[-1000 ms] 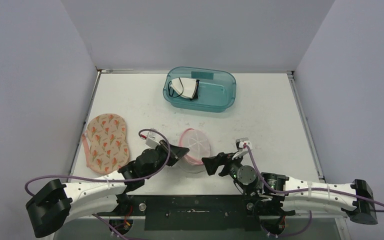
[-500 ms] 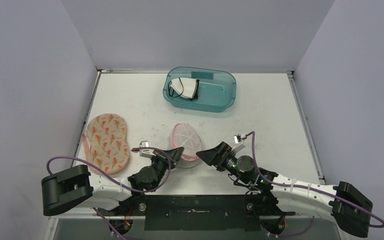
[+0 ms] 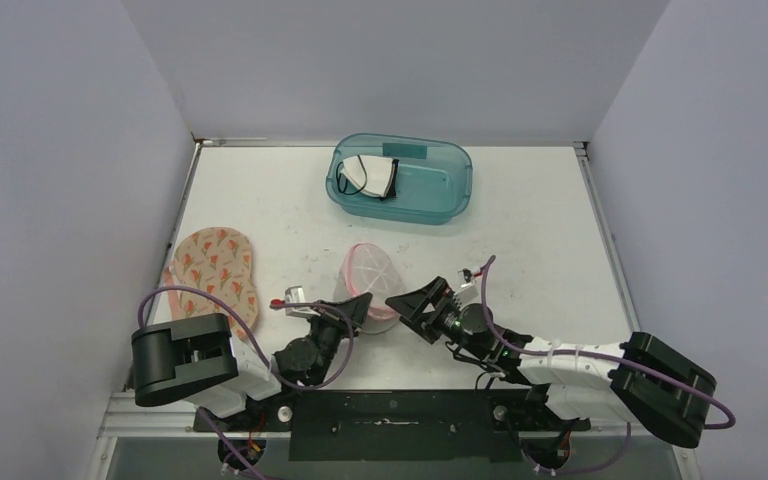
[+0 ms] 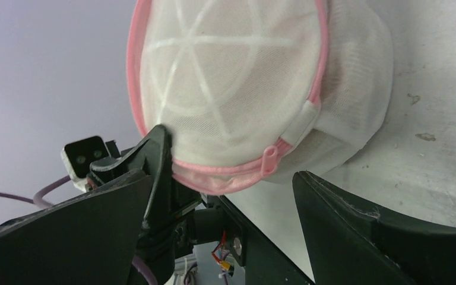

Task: Unzip the laundry bag and remove the bra
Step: Open the laundry bag at the center of the board.

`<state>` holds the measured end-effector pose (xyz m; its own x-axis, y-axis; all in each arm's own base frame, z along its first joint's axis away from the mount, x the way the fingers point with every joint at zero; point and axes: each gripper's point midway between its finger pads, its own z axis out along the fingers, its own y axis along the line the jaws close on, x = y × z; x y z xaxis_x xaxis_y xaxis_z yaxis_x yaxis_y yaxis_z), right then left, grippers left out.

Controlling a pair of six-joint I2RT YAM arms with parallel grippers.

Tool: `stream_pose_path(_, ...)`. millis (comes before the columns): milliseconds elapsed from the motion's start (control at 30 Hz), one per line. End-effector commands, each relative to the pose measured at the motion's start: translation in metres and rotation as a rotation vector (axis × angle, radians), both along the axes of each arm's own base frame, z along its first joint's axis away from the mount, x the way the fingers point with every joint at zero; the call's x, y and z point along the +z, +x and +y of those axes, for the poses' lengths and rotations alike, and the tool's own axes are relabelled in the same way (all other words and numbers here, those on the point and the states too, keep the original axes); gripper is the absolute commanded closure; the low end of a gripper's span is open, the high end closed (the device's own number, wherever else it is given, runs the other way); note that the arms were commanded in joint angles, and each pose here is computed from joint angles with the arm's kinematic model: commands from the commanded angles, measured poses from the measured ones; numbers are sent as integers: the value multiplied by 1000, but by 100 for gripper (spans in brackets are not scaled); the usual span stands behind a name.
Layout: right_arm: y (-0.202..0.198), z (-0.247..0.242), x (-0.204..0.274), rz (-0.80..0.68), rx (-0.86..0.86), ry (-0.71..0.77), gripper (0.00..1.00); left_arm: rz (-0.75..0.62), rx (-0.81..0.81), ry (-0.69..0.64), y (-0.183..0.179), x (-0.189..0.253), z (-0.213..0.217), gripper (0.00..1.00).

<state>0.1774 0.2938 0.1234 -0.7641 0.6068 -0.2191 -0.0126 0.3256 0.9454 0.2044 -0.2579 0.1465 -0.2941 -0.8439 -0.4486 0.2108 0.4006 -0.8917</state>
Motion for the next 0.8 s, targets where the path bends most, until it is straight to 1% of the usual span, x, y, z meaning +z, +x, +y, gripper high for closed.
stream_pose_path(0, 12, 9, 21, -13, -14, 108, 8, -70, 25, -145, -1, 41, 2, 100)
stream_pose_path(100, 18, 11, 14, 13, -26, 115, 11, -68, 25, -134, -4, 39, 2, 100)
stream_pose_path(333, 25, 19, 11, 42, -20, 158, 22, -56, 17, -121, -6, 32, -3, 100)
stream_pose_path(433, 29, 22, 16, 26, -24, 173, 37, -58, 16, -112, -7, 32, -5, 100)
stream_pose_path(533, 31, 23, 20, 4, -25, 176, 56, -58, 21, -104, -7, 31, -5, 100)
stream_pose_path(633, 31, 21, 19, -16, -21, 162, 78, -58, 21, -93, -7, 29, -4, 100)
stream_pose_path(667, 30, 20, 19, -26, -17, 155, 85, -58, 21, -90, -7, 28, -4, 96)
stream_pose_path(700, 30, 18, 17, -36, -15, 136, 93, -57, 21, -87, -7, 27, -3, 89)
stream_pose_path(767, 28, 14, 13, -62, 1, 77, 95, -58, 23, -78, -8, 26, 3, 69)
